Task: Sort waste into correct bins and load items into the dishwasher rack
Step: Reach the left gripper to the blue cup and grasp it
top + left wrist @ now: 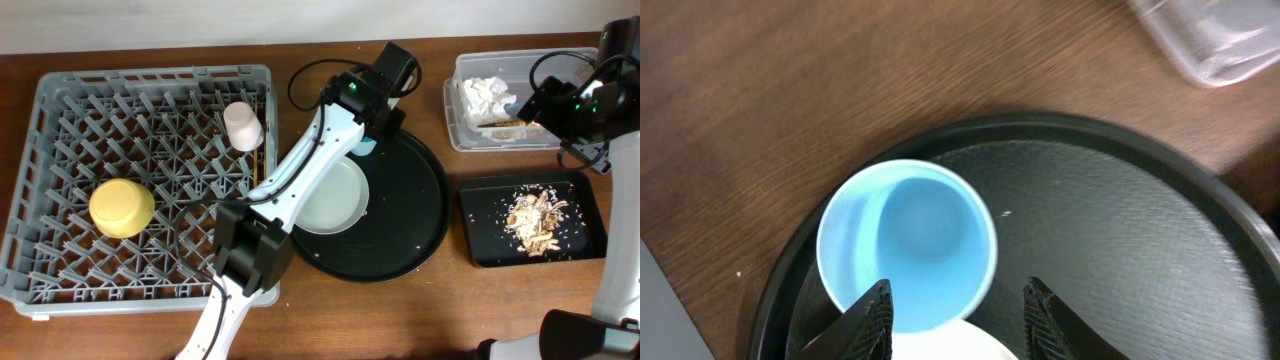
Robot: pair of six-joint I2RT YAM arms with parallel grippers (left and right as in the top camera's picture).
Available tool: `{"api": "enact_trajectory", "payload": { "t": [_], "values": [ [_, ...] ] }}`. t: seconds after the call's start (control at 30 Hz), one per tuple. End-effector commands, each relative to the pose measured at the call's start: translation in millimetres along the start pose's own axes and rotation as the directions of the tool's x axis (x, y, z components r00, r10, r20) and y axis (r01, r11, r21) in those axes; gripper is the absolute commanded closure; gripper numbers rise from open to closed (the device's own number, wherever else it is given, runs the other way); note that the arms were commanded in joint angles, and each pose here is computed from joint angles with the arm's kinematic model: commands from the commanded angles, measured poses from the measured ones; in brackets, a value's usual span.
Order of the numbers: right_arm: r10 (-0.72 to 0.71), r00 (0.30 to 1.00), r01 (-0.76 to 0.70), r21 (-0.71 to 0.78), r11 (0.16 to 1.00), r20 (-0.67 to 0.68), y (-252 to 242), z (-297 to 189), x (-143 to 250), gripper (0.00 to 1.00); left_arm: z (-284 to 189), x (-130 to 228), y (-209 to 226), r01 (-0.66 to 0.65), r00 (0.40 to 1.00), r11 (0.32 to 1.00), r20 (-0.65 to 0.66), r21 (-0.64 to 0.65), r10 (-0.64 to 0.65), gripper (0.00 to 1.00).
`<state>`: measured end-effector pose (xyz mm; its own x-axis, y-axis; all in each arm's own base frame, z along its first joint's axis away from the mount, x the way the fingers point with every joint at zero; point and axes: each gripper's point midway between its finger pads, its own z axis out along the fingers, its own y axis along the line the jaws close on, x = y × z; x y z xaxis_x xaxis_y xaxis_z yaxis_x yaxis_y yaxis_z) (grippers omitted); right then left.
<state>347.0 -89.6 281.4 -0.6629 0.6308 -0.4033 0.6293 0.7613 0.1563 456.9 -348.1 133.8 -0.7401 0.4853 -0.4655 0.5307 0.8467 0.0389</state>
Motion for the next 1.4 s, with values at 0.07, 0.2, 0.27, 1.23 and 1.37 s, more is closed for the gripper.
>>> {"api": "enact_trajectory", "payload": {
  "t": [0.07, 0.2, 0.27, 1.23, 1.37],
  "values": [
    [-0.008, 1.0, 0.008, 0.003, 1.0, 0.007, 0, -1, -3, 0.01, 32, 12, -1, -0.017, 0.999, 1.0, -0.048, 0.002, 0.017, 0.59],
    [-0.008, 1.0, 0.008, 0.003, 1.0, 0.007, 0, -1, -3, 0.01, 37, 16, -10, -0.015, 0.998, 0.998, -0.063, 0.054, 0.018, 0.59],
    [-0.008, 1.0, 0.008, 0.003, 1.0, 0.008, -1, -1, -3, 0.01, 40, 19, -13, -0.014, 0.997, 0.997, -0.073, 0.071, 0.02, 0.59],
    [-0.008, 1.0, 0.008, 0.003, 1.0, 0.008, -1, -1, -3, 0.01, 45, 29, -18, -0.01, 0.994, 0.995, -0.111, 0.096, 0.021, 1.0],
    [-0.008, 1.0, 0.008, 0.003, 1.0, 0.008, -1, -1, -3, 0.01, 16, 9, -18, 0.047, 0.997, 0.994, -0.069, 0.102, -0.04, 0.99]
  ]
}}
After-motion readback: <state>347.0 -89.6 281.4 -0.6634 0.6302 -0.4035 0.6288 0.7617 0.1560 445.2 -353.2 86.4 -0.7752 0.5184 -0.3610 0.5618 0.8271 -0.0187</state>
